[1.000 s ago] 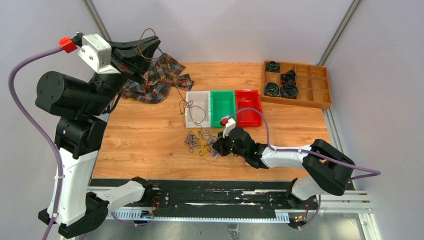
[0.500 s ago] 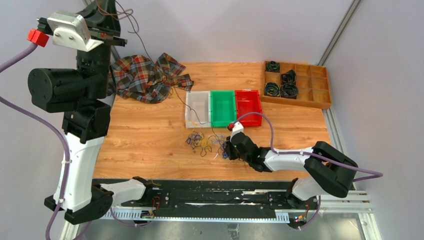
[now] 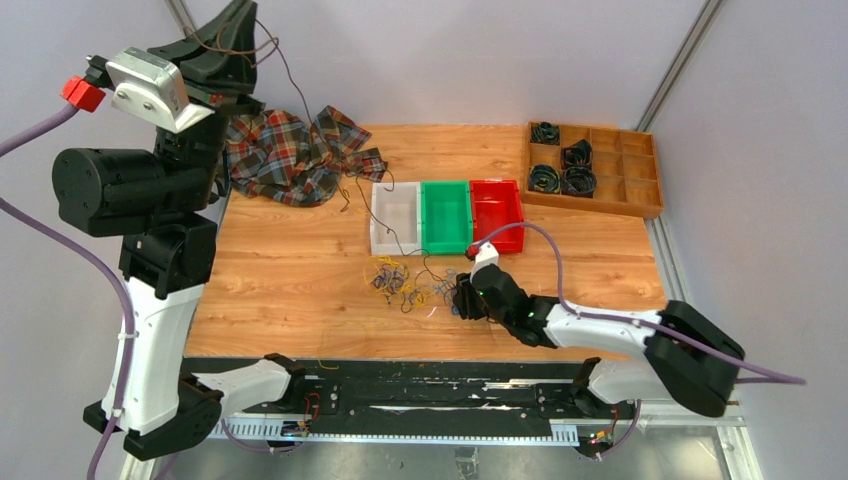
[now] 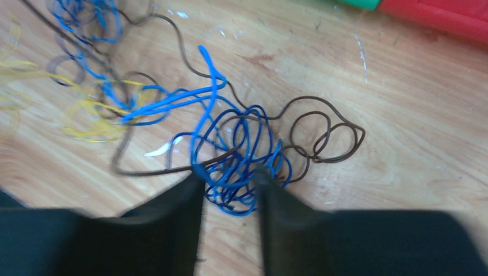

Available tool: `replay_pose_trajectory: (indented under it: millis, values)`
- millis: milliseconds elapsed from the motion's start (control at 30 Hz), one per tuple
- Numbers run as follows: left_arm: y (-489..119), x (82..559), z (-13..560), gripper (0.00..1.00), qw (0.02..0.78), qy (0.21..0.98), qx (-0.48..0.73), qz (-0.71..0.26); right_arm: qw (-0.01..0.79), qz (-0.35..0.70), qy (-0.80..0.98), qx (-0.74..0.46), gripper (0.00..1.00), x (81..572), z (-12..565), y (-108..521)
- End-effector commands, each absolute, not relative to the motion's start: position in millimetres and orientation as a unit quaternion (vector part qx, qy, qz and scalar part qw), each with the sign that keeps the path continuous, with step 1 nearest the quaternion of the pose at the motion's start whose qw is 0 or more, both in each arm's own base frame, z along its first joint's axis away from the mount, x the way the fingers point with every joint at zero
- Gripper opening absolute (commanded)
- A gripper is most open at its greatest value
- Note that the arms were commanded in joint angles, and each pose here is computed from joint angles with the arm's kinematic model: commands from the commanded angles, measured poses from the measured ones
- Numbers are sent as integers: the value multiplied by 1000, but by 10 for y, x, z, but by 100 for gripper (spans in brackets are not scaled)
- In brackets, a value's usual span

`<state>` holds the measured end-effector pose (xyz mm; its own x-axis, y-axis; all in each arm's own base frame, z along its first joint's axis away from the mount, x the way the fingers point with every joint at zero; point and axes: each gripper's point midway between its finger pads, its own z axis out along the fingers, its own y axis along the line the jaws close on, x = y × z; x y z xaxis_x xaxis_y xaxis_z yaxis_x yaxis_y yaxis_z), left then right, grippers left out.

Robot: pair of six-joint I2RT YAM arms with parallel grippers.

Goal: Untangle the cables
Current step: Untie the cable.

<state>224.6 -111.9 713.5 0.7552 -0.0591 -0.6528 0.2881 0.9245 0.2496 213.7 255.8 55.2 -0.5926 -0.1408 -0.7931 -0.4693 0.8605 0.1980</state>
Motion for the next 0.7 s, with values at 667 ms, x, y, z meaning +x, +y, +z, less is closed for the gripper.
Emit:
replay_pose_trajectory:
  millis: [667]
  values:
    - [-1816, 1991, 6487, 1, 820, 395, 307, -279, 558, 463, 633, -272, 72, 2178, 3007, 3907]
